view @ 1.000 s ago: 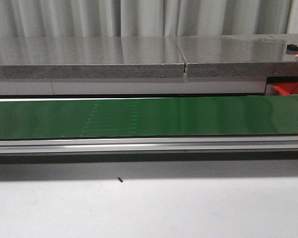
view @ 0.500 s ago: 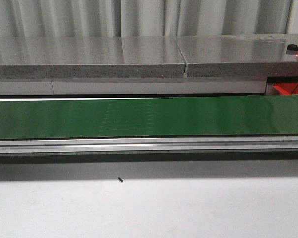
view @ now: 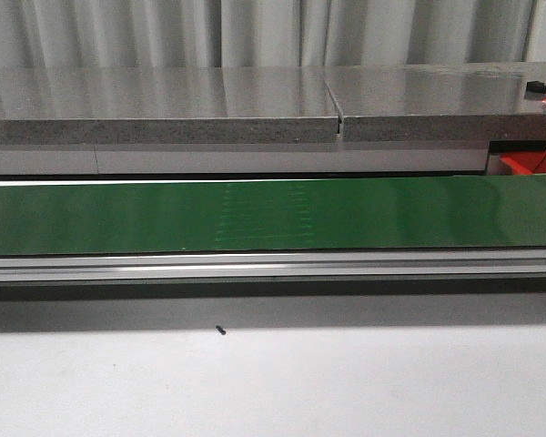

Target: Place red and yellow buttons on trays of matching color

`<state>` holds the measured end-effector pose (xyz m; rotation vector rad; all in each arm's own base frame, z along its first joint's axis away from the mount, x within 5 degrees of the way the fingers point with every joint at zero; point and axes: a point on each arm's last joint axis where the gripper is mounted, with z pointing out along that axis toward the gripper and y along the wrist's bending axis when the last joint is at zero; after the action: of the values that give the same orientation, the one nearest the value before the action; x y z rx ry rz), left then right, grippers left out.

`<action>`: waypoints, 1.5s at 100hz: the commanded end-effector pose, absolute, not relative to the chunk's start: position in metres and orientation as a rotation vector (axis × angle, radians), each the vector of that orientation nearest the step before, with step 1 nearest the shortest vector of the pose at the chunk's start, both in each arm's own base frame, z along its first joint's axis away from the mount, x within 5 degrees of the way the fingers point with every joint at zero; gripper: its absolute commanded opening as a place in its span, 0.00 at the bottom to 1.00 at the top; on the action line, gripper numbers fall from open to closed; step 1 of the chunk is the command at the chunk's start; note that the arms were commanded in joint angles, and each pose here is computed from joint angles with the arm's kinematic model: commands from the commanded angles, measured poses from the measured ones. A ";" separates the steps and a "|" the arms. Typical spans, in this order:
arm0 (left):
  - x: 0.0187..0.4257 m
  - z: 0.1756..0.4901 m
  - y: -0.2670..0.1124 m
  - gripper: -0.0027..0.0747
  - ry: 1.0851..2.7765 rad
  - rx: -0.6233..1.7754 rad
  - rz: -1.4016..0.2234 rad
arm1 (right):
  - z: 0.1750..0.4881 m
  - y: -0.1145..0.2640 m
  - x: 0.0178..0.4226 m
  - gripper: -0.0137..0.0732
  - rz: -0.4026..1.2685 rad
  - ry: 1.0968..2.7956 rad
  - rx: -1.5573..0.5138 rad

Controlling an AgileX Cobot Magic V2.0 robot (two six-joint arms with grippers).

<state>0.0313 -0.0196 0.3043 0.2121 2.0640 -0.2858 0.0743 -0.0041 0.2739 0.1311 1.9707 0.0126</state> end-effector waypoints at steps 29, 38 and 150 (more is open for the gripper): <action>0.040 0.316 -0.012 0.01 1.920 0.200 -0.166 | 0.287 -0.005 0.077 0.05 -0.007 1.886 0.123; 0.042 0.319 -0.011 0.01 1.889 0.202 -0.130 | 0.287 -0.005 0.077 0.05 -0.007 1.886 0.123; 0.130 0.326 0.024 0.79 2.089 -0.369 -0.057 | 0.287 -0.005 0.077 0.05 -0.007 1.886 0.123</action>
<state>0.1159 0.0172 0.3075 -0.3260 2.1830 -0.0557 0.0743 -0.0041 0.2739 0.1324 1.9706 0.0135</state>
